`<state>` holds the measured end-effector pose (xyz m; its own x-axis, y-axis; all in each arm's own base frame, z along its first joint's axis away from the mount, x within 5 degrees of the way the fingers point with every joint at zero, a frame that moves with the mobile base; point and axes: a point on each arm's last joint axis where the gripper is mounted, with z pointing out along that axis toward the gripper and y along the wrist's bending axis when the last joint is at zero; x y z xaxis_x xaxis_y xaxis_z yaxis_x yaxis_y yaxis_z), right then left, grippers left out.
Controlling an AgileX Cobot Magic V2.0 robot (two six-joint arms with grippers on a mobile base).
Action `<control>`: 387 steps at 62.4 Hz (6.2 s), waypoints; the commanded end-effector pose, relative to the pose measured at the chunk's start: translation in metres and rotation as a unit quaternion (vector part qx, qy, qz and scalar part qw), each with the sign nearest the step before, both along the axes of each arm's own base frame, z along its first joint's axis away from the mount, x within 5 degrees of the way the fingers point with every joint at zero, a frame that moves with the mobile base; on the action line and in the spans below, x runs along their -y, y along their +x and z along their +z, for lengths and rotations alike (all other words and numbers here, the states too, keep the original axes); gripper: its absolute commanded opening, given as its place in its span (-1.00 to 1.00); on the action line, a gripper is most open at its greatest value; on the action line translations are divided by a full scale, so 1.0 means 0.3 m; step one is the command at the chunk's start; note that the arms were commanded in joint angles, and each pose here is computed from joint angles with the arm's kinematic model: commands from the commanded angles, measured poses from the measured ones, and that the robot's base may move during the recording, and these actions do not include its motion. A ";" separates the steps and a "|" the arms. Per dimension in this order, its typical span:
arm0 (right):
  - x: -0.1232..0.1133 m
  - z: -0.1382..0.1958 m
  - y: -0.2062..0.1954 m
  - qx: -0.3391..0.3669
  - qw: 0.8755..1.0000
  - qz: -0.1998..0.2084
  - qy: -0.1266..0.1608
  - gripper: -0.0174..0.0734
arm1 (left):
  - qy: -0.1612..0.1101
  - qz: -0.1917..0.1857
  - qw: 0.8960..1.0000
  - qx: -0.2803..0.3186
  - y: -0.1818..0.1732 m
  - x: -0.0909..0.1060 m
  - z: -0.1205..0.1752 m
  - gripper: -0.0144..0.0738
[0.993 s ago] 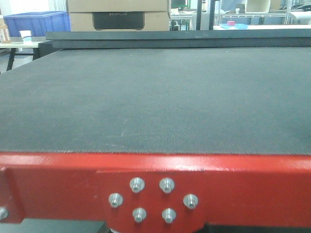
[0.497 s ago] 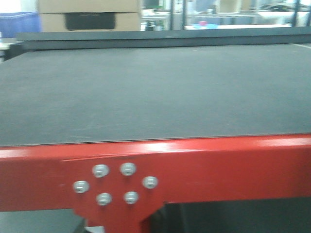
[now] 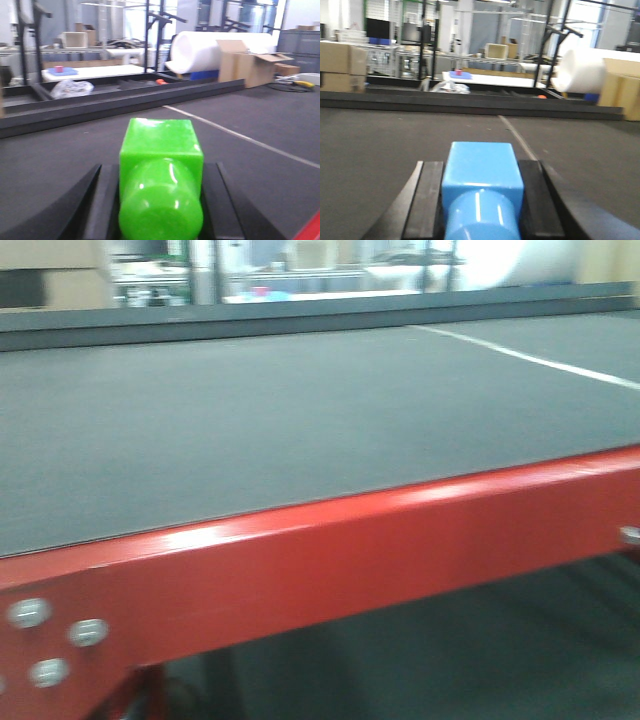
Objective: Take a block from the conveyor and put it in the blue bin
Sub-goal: 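Drive the base away from the conveyor toward the bin shelves, then drive up to the shelf and stop facing a blue bin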
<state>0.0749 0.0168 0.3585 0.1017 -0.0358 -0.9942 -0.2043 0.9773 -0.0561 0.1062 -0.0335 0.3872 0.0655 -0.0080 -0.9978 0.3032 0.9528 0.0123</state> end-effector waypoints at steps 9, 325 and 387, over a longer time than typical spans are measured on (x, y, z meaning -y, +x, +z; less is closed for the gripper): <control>0.003 0.010 -0.005 0.015 1.000 -0.003 0.002 -0.99 | -0.008 -0.003 1.000 0.007 -0.002 0.001 0.005 -0.92; 0.003 0.010 -0.005 0.015 1.000 -0.003 0.002 -0.99 | -0.008 -0.003 1.000 0.007 -0.002 0.001 0.005 -0.92; 0.003 0.010 -0.005 0.015 1.000 -0.003 0.002 -0.99 | -0.008 -0.003 1.000 0.008 -0.002 0.001 0.006 -0.92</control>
